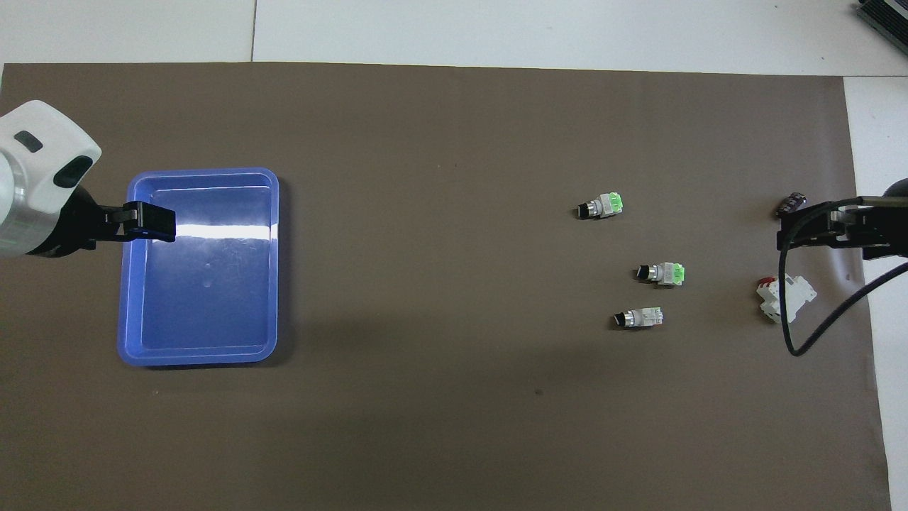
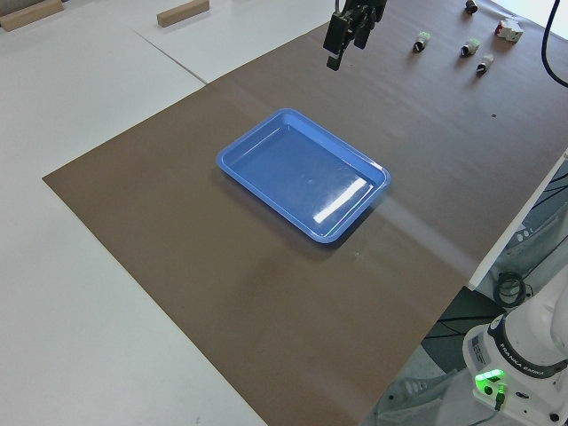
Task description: Turn and place switch with both arms
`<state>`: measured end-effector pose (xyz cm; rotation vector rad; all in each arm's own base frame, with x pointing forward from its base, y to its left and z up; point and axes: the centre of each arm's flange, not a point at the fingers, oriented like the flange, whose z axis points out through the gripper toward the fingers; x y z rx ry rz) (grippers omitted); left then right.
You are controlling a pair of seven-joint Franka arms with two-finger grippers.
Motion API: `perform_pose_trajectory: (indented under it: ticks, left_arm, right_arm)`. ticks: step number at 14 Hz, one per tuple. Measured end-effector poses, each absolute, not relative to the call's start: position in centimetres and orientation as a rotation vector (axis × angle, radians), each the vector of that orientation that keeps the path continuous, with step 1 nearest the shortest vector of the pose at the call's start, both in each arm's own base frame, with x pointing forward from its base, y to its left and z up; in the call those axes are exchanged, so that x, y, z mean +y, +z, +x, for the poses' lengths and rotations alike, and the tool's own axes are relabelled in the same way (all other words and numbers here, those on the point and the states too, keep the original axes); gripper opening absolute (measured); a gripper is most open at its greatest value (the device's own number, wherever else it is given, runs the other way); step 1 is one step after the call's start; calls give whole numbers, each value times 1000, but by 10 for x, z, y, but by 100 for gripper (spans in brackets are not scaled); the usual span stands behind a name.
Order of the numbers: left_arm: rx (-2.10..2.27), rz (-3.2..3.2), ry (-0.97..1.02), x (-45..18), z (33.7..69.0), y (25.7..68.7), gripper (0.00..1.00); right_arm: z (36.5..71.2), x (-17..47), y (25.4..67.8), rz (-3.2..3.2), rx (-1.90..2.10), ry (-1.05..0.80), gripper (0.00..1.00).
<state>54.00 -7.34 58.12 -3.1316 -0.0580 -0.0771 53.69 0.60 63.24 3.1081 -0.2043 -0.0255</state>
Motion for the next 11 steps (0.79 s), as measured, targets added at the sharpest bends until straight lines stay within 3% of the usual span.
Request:
perform_pose_trajectory:
  ticks: [11]
  left_arm:
    - [-58, -3132, -77, -73, 540, 581, 100]
  right_arm:
    - [535, -3, 628, 3100, -278, -44, 100]
